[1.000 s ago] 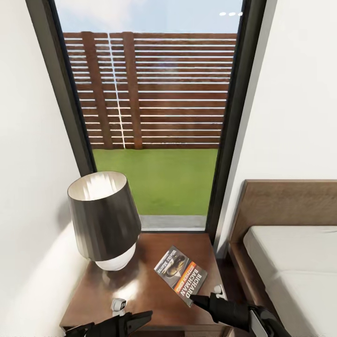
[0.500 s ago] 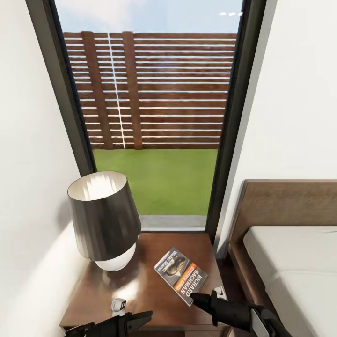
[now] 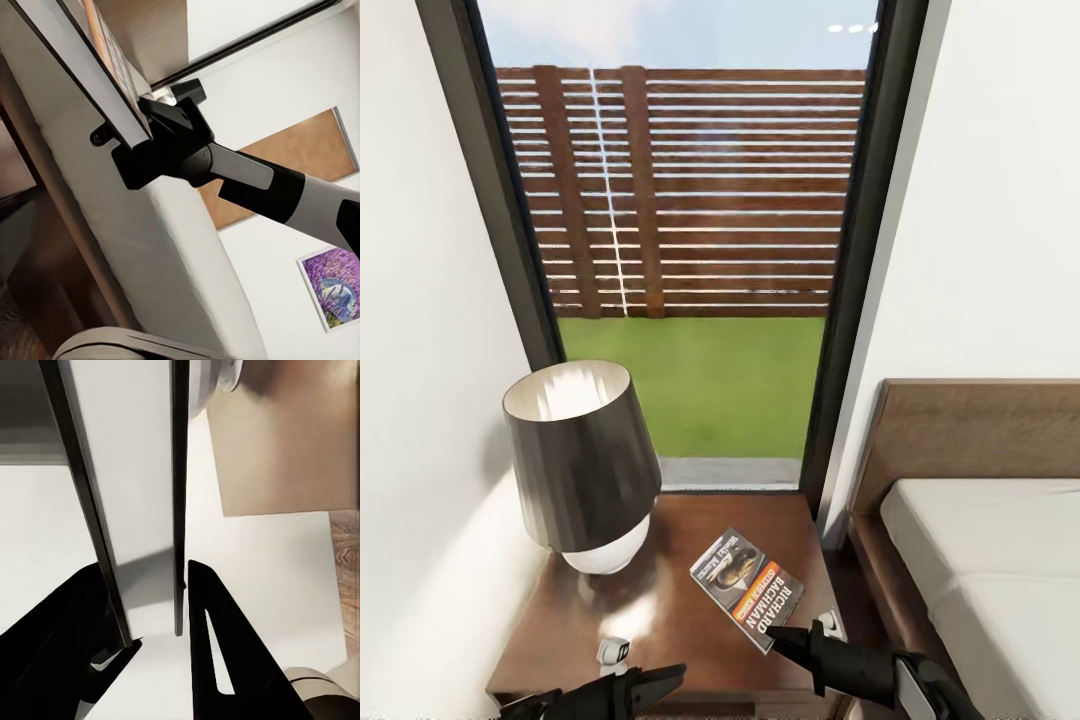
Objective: In the bedroom, move the book from the bed onto either nightstand, and place the two sandals side by side next to the bed.
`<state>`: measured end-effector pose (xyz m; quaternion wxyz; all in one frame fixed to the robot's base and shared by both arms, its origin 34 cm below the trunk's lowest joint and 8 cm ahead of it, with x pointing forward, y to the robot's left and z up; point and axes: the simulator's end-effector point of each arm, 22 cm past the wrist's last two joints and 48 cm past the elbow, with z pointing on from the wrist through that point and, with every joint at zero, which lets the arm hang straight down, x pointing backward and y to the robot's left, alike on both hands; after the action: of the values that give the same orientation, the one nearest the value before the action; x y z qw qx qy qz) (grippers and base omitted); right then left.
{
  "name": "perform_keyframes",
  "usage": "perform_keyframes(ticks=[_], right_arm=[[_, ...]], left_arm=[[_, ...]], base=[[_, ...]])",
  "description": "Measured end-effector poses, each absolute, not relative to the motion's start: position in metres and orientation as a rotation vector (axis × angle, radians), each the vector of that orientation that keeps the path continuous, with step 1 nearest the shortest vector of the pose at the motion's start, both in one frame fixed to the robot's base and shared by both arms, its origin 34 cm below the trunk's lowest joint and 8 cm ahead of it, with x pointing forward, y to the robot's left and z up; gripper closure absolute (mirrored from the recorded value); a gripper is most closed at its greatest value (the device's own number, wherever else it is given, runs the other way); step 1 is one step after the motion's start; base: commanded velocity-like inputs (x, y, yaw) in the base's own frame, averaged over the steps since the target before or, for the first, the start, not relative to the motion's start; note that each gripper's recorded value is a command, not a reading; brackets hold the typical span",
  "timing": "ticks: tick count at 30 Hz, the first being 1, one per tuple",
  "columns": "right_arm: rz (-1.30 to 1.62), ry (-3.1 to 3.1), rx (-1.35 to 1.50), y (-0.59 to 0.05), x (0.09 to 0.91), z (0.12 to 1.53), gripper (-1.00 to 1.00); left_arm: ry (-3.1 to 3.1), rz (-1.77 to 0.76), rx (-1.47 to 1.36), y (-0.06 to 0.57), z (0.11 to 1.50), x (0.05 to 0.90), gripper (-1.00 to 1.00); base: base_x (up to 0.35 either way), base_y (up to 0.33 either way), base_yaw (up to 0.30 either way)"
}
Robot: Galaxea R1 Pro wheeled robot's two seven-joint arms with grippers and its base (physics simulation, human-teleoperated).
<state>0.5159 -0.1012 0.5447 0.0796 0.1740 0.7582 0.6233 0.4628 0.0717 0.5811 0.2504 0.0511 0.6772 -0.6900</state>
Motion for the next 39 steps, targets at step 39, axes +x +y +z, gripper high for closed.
perform_keyframes(ticks=[39], right_arm=[[1.868,2.267,0.518,-0.099,0.506,0.494,1.0]], left_arm=[[1.848,-1.869,0.137,0.072,0.529,0.453,-1.0]], base=[[0.0,0.0,0.0]])
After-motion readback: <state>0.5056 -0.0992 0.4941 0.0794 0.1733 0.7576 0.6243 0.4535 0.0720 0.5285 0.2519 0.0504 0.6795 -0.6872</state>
